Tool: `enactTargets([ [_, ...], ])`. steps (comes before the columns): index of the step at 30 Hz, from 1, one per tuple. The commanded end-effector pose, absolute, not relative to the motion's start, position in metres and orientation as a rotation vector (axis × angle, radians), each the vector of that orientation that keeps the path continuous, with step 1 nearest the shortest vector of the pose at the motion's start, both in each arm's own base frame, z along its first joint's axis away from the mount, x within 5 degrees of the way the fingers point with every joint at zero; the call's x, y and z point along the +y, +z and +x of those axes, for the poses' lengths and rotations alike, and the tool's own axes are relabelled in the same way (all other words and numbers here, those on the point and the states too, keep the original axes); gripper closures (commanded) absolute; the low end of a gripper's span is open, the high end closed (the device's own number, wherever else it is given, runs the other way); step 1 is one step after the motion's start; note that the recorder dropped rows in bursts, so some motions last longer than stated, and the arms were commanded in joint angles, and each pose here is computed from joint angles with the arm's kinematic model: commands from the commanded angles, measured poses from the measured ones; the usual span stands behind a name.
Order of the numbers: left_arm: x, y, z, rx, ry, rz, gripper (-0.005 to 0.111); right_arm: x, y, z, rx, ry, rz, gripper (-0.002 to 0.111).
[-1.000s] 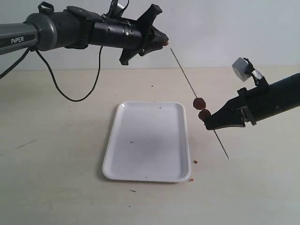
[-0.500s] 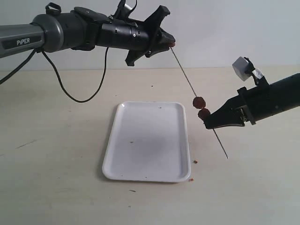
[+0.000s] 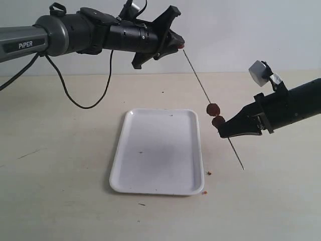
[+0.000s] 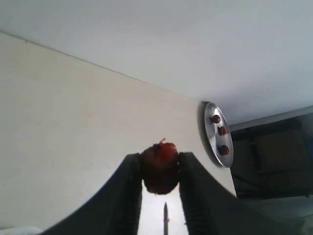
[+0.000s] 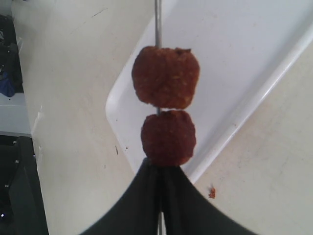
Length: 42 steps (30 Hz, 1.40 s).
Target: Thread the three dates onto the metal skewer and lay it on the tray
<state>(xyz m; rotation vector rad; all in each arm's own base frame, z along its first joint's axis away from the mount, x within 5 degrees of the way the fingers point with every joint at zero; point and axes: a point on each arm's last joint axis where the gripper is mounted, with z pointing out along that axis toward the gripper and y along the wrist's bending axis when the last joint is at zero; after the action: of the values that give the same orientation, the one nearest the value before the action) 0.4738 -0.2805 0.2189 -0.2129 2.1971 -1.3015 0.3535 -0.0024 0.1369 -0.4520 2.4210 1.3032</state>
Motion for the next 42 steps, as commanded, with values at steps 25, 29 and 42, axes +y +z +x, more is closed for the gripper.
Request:
enactTargets([
  [25,-0.296,0.224,0.458,2.238,-1.332,-0.044,0.079,-0.003,0.144,0.360,2.356,1.282,-0.367,0.108],
  [29,-0.297,0.223,0.455,2.260,-1.349,-0.005,0.079,-0.005,0.146,0.369,2.309,1.235,-0.277,0.108],
  [42,-0.345,0.195,0.424,2.318,-1.289,0.233,0.079,-0.006,0.158,0.382,2.115,1.217,-0.199,0.108],
])
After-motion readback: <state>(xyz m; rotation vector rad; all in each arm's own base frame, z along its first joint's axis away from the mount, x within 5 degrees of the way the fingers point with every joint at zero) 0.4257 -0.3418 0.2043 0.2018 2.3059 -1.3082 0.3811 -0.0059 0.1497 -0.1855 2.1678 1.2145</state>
